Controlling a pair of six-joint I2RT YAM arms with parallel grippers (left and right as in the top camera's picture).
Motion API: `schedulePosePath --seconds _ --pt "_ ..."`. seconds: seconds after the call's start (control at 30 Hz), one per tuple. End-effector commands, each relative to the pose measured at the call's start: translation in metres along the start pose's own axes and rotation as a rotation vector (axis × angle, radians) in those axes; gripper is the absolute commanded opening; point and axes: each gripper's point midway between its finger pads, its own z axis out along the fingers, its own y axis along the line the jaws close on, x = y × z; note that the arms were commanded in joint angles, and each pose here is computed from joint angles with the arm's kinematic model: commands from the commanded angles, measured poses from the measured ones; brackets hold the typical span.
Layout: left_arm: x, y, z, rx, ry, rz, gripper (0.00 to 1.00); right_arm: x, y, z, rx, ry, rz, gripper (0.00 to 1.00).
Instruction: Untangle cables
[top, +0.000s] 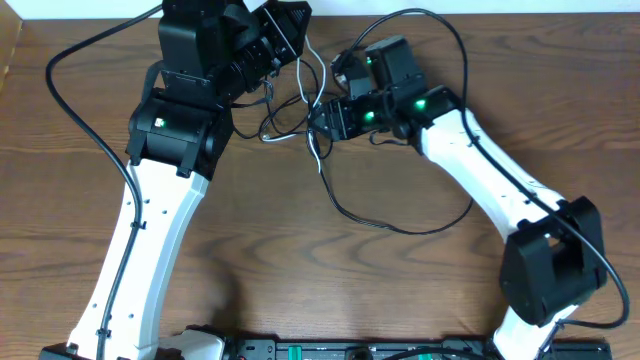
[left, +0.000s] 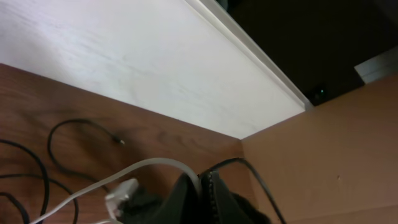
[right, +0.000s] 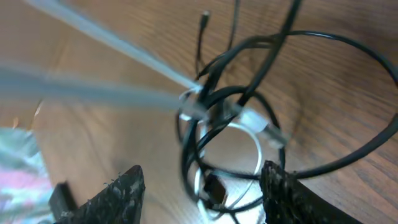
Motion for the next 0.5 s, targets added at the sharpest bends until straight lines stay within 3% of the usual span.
schedulePosePath --seconds 0.0,0.27,0.4,0.47 --pt "-0.005 -0.003 0.000 0.003 -0.018 -0.019 0.07 -0.005 -0.009 0.018 0.081 -0.032 0.066 0.56" --pt "-0.005 -0.003 0.000 0.000 -0.015 -0.020 0.08 -0.013 0.004 0.044 0.050 -0.081 0.005 0.47" --pt "-0.004 -0.002 0.000 -0.003 -0.013 -0.021 0.07 -0.011 -0.005 0.046 0.103 -0.086 0.018 0.25" --pt "-0.004 -0.001 0.000 -0.005 -0.011 -0.021 0.07 -0.009 -0.012 0.045 0.136 -0.081 0.027 0.01"
